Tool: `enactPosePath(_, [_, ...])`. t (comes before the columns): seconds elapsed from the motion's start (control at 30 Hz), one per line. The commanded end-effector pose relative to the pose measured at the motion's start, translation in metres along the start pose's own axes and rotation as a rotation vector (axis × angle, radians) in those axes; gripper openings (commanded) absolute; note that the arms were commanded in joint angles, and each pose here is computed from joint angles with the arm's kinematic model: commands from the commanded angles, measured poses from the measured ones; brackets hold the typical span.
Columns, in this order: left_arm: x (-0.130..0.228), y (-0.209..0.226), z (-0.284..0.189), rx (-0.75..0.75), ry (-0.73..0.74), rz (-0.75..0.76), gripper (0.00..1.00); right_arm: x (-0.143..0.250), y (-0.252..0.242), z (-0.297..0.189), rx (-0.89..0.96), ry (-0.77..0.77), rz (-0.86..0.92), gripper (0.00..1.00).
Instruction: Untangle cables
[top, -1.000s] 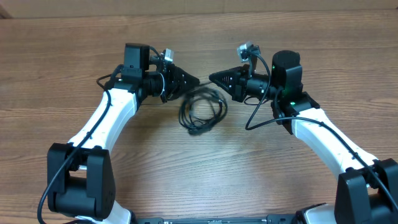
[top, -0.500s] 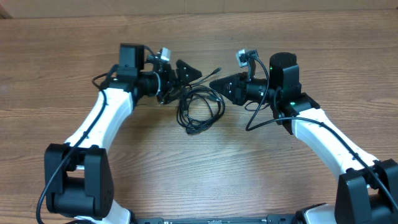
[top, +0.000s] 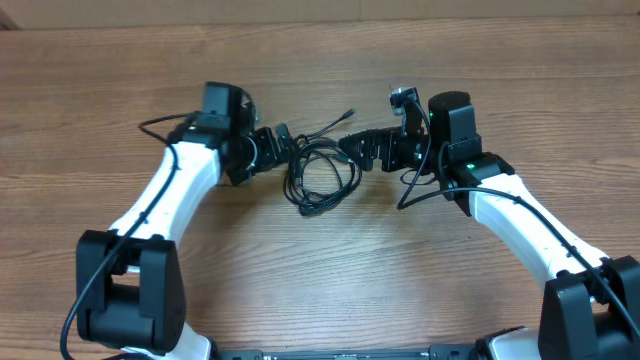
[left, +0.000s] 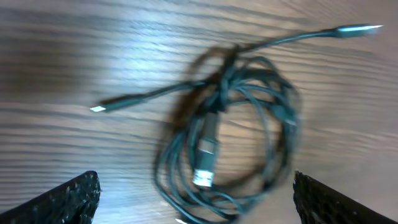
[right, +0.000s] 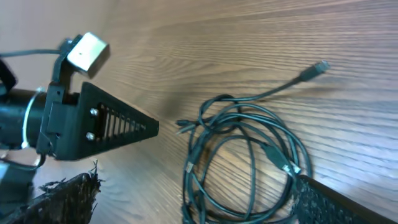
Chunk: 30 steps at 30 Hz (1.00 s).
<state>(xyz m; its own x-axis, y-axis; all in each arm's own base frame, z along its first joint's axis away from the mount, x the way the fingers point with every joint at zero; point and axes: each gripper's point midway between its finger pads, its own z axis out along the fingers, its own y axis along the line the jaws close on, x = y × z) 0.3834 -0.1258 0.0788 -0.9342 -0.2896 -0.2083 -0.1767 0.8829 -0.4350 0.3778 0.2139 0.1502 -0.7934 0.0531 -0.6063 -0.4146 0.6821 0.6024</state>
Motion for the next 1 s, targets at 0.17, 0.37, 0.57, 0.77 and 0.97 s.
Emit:
enactPosePath(0.17, [-0.006, 0.01, 0.001, -0.303, -0.143, 0.16, 0.99, -0.008, 0.001, -0.007, 0.037, -0.021, -0.051, 1.0])
enactPosePath(0.37, [0.003, -0.004, 0.005, -0.312, -0.158, 0.15, 1.0, -0.006, 0.0, -0.007, 0.039, -0.014, -0.046, 1.0])
enactPosePath(0.57, [0.012, 0.003, 0.016, -0.337, -0.113, 0.152, 0.99, -0.005, 0.0, -0.007, 0.04, -0.009, -0.042, 1.0])
enactPosePath(0.77, [0.027, 0.016, 0.041, -0.361, -0.025, 0.153, 1.0, -0.005, 0.0, -0.007, 0.04, -0.009, -0.042, 1.0])
enactPosePath(0.97, [0.028, 0.021, 0.048, -0.381, -0.013, 0.152, 1.0, -0.005, 0.0, -0.007, 0.04, -0.009, -0.042, 1.0])
